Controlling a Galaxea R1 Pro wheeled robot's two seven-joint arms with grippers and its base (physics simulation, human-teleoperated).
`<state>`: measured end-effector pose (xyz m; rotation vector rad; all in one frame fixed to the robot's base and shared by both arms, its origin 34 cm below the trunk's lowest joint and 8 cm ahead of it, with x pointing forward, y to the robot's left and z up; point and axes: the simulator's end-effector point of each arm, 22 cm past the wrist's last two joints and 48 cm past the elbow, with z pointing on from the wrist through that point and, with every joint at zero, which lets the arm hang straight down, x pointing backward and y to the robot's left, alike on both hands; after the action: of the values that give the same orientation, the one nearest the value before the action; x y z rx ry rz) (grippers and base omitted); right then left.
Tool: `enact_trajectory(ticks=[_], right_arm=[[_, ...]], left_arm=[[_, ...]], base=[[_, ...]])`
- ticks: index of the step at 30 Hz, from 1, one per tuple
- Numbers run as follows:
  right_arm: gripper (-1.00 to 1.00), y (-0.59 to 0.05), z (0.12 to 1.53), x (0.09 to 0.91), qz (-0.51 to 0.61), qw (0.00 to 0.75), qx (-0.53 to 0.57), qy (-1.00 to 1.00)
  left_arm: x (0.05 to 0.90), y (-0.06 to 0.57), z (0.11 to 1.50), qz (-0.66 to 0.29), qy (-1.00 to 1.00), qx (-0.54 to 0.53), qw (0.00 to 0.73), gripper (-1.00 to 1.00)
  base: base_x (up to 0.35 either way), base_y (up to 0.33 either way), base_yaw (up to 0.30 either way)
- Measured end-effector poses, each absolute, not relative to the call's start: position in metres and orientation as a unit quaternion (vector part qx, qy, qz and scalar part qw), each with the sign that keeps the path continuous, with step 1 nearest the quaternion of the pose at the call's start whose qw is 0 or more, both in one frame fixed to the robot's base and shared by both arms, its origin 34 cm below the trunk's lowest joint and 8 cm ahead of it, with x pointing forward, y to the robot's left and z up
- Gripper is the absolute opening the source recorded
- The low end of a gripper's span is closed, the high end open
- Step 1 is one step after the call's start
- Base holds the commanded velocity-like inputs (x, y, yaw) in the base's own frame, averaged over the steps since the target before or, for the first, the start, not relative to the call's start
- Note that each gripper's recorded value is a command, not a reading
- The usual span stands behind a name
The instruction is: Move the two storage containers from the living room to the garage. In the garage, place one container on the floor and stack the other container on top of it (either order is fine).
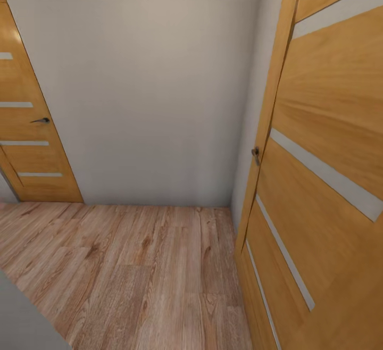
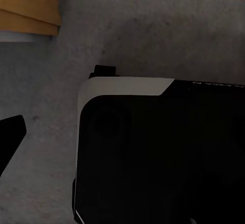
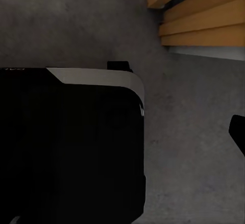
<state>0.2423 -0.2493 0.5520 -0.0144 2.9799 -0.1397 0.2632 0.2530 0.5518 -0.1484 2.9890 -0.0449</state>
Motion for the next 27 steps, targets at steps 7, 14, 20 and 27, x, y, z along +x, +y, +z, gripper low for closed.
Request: enact_trajectory(ticks=[7, 14, 20, 27], right_arm=[[1.0, -0.2493, 0.552, 0.2423, -0.047, 0.079, -0.005, 0.996], [1.0, -0.2493, 0.552, 0.2421, -0.047, 0.079, -0.006, 0.996], [1.0, -0.2493, 0.5521, 0.2422, -0.047, 0.079, -0.006, 0.996], [1.0, -0.2503, 0.5521, 0.2419, -0.047, 0.079, -0.006, 0.996]], left_arm=[[0.2633, 0.253, 0.5519, -0.015, 0.996, -0.049, 0.074, 1.0], [0.2632, 0.2531, 0.5519, -0.015, 0.996, -0.05, 0.074, 1.0], [0.2625, 0.2531, 0.5519, -0.015, 0.996, -0.05, 0.073, 1.0], [0.2622, 0.253, 0.5519, -0.015, 0.996, -0.05, 0.073, 1.0]], base=[[0.0, 0.0, 0.0], [0.0, 0.0, 0.0], [0.162, 0.0, 0.0], [0.301, 0.0, 0.0]])
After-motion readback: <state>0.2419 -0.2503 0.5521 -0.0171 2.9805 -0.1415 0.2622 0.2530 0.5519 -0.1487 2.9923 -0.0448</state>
